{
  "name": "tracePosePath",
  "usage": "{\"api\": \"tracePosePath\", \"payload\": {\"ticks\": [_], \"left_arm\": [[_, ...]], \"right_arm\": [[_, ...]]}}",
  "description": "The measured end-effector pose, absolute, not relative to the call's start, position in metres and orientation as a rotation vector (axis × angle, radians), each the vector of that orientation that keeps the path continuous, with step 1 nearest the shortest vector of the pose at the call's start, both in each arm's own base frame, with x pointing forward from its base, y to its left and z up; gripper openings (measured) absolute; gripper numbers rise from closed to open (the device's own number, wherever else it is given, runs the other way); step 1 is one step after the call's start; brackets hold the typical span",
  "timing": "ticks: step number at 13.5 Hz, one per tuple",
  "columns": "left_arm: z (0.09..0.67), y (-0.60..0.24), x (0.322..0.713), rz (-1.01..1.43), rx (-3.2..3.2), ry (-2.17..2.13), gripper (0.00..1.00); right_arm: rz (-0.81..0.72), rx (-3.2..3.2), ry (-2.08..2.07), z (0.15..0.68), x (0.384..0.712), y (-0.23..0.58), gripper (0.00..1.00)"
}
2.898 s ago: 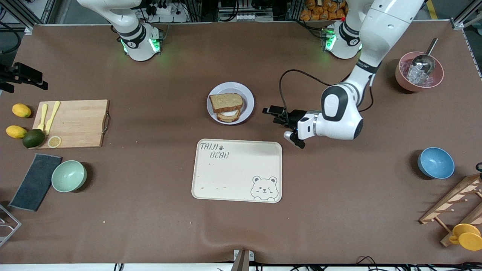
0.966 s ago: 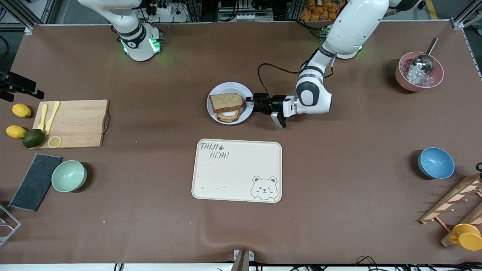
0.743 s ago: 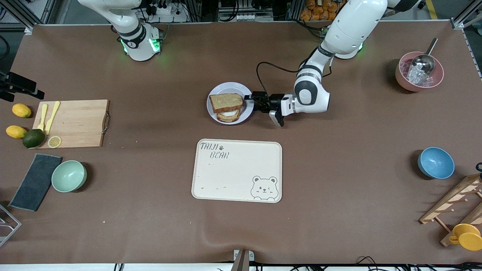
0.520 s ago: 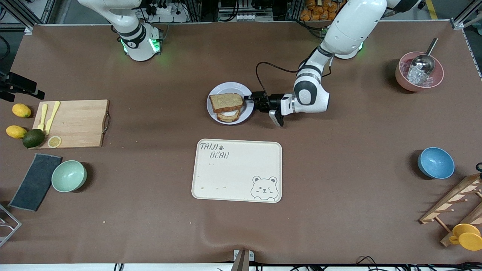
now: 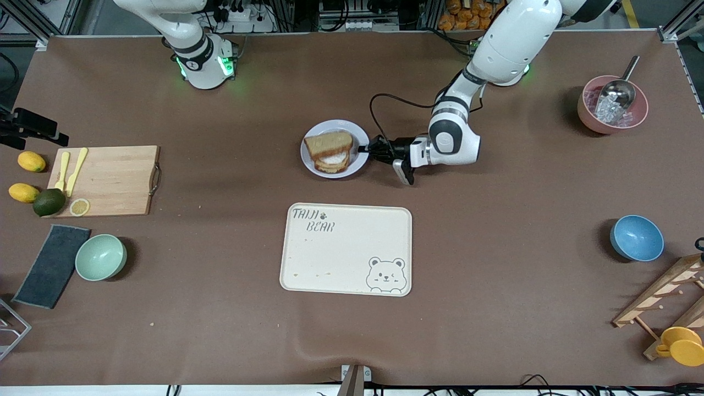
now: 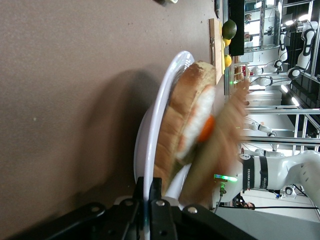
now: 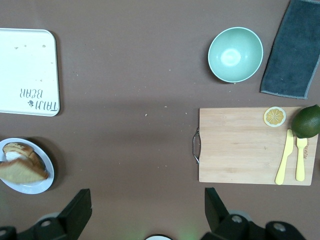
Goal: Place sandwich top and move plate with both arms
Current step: 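Close the left gripper on the plate rim, then slide the plate with the left gripper onto the bear tray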
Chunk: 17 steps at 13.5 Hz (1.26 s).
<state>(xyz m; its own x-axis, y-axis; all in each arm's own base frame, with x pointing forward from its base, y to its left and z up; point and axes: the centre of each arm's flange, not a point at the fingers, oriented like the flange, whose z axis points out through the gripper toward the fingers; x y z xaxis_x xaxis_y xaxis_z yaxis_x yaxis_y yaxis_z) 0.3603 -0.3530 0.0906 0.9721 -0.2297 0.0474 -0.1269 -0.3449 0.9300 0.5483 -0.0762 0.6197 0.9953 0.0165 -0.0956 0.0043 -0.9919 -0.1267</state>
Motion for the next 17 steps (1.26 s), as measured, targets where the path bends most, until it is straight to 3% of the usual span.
{"api": "tracePosePath", "payload": {"ticks": [11, 17], "left_arm": [[0.091, -0.355, 0.364, -0.064, 1.889, -0.086, 0.05], [0.123, -0.332, 0.393, -0.005, 1.783, 0.037, 0.05]], "right_arm": [[0.15, -3.011, -0.016, 0.618, 0.549, -0.076, 1.0], [0.169, -3.008, -0.014, 0.612, 0.55, -0.076, 1.0]]}}
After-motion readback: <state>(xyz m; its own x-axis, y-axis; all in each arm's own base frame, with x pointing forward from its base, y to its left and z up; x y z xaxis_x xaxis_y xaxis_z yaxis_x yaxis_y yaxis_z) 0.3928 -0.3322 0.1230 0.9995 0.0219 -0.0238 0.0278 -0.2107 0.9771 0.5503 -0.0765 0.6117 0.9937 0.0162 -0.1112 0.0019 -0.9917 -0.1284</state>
